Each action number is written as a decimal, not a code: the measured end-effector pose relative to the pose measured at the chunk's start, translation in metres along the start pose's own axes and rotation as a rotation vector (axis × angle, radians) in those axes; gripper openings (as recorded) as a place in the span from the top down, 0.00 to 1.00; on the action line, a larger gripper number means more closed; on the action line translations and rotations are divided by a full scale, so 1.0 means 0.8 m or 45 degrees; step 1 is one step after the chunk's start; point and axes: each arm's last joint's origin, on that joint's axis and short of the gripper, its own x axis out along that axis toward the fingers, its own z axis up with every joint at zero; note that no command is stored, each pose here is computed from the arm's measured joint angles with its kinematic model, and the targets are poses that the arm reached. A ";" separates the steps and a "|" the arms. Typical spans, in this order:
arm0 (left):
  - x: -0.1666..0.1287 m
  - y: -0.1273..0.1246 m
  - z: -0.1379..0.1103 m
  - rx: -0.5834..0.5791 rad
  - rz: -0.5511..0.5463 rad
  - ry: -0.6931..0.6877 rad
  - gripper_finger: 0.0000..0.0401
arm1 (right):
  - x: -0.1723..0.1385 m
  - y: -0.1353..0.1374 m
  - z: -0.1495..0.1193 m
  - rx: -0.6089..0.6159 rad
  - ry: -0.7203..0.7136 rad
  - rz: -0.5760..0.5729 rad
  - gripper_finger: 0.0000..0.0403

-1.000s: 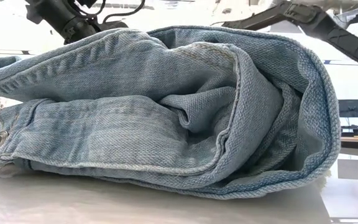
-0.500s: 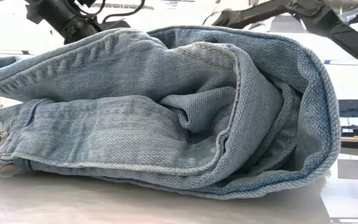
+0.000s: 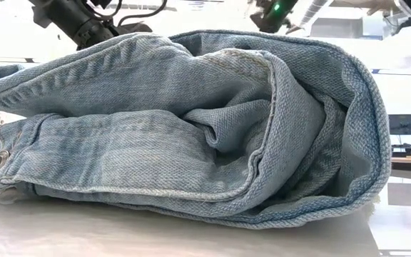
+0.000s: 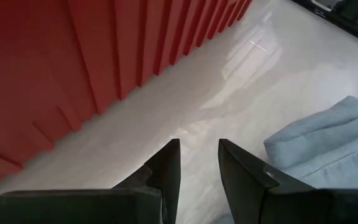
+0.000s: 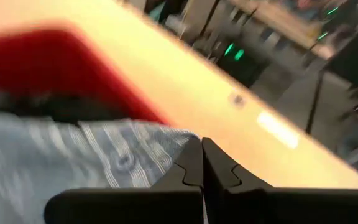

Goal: Fold Laundry from Bin
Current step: Adjust the blue and white patterned shirt in the red laundry bin, then remove the dark blue pants from the red laundry bin

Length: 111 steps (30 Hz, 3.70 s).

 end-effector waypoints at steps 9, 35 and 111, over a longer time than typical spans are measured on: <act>0.002 0.004 0.002 -0.006 0.011 -0.001 0.76 | -0.020 -0.017 0.013 0.101 -0.167 0.045 0.96; 0.002 0.003 -0.002 -0.027 -0.036 0.068 0.76 | 0.138 0.129 -0.080 -0.180 0.399 0.738 0.50; 0.006 -0.010 -0.005 -0.223 -0.006 -0.024 0.76 | 0.249 0.284 -0.182 -0.350 0.587 0.902 0.34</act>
